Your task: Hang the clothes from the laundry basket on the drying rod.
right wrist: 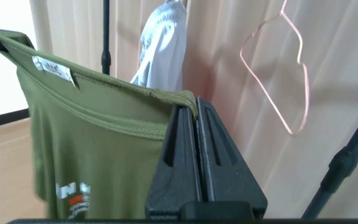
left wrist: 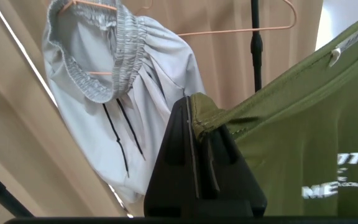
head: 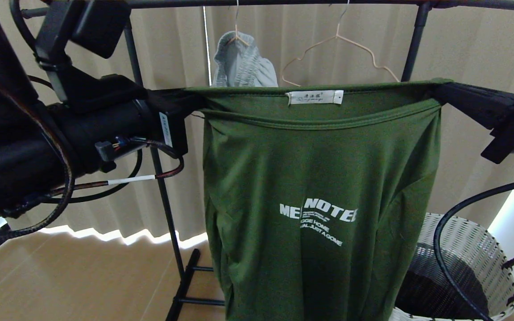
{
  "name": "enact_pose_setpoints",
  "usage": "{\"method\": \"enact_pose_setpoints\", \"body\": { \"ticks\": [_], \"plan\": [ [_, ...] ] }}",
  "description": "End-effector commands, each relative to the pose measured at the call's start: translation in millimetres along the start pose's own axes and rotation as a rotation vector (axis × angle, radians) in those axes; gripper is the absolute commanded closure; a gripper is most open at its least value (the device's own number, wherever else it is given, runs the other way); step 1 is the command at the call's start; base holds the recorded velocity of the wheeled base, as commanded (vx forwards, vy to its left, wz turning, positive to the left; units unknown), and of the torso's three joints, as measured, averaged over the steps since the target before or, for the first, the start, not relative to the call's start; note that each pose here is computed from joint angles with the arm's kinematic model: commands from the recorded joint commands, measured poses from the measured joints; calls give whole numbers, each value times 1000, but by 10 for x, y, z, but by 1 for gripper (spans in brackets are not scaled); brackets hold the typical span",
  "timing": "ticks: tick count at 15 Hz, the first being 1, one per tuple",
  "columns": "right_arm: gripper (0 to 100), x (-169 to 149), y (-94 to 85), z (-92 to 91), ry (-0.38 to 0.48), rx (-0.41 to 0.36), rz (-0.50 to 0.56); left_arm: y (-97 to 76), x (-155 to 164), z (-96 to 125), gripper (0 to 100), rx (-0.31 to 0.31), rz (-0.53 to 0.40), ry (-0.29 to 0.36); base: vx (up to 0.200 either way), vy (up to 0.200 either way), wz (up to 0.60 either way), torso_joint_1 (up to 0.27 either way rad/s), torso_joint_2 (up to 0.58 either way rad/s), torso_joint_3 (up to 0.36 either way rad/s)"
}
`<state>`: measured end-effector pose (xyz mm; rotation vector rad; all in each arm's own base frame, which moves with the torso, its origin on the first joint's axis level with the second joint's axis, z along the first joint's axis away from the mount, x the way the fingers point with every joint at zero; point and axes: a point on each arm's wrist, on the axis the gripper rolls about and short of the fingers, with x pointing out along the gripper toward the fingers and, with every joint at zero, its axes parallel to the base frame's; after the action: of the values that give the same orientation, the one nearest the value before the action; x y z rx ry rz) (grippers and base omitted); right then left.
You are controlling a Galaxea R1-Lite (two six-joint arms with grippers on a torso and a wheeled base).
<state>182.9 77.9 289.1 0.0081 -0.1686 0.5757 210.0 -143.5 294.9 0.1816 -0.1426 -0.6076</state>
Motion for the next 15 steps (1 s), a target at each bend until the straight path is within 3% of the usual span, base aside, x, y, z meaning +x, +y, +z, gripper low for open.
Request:
{"method": "enact_pose_setpoints", "body": {
  "ticks": [1, 13, 14, 15],
  "plan": [
    [100, -2, 0, -3, 1, 0, 1, 6, -28, 20, 100, 2, 2, -8, 0, 0, 0, 0, 0, 0],
    [100, 0, 0, -24, 11, 2, 1, 10, -34, 5, 100, 2, 4, -2, 0, 0, 0, 0, 0, 0],
    [0, -1, 0, -30, 14, 3, 1, 12, -35, -4, 100, 2, 7, 1, 0, 0, 0, 0, 0, 0],
    [0, -4, 1, -34, 20, 4, 1, 9, -41, -17, 100, 2, 6, 6, 0, 0, 0, 0, 0, 0]
  ]
}}
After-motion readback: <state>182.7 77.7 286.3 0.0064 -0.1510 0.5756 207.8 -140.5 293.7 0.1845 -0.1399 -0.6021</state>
